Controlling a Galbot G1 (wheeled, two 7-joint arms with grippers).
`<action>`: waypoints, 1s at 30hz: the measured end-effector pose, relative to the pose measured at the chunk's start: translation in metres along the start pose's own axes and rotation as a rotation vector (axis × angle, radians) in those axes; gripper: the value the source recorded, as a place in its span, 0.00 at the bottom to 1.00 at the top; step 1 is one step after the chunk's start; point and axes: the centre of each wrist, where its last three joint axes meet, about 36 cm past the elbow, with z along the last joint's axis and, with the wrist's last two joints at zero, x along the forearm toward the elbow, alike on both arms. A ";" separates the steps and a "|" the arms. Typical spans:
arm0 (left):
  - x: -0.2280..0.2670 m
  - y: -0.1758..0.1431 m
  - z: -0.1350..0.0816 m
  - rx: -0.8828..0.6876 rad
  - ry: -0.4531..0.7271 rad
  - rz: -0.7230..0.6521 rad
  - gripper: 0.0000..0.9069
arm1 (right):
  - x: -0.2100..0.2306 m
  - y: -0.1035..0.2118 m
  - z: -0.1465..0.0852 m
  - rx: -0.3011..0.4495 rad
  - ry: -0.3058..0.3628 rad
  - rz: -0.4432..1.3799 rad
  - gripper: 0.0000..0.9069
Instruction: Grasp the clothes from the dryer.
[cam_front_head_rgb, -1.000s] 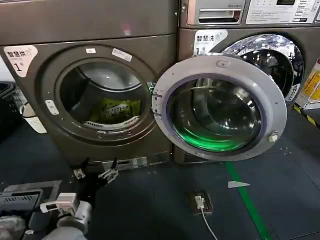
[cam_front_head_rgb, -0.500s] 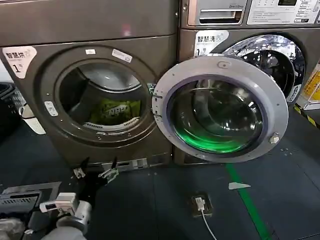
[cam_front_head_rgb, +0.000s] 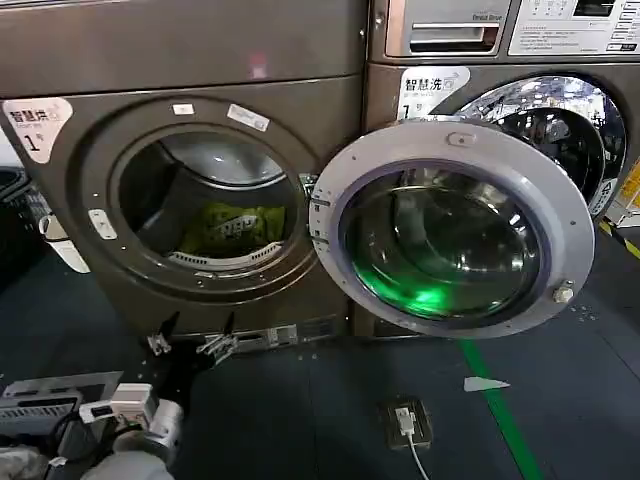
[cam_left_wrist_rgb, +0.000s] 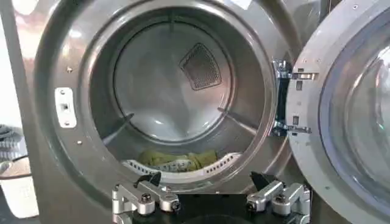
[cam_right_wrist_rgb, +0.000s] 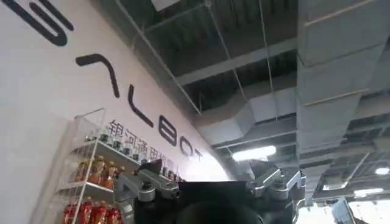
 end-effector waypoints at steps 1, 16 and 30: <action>0.000 0.000 0.000 0.000 0.000 0.000 1.00 | 0.000 0.000 0.000 0.000 -0.001 0.000 1.00; 0.000 0.001 0.001 0.002 0.002 -0.004 1.00 | 0.002 0.001 0.002 0.000 -0.005 -0.008 1.00; 0.001 0.001 0.002 0.001 0.001 -0.006 1.00 | 0.003 0.000 0.002 0.001 -0.008 -0.010 1.00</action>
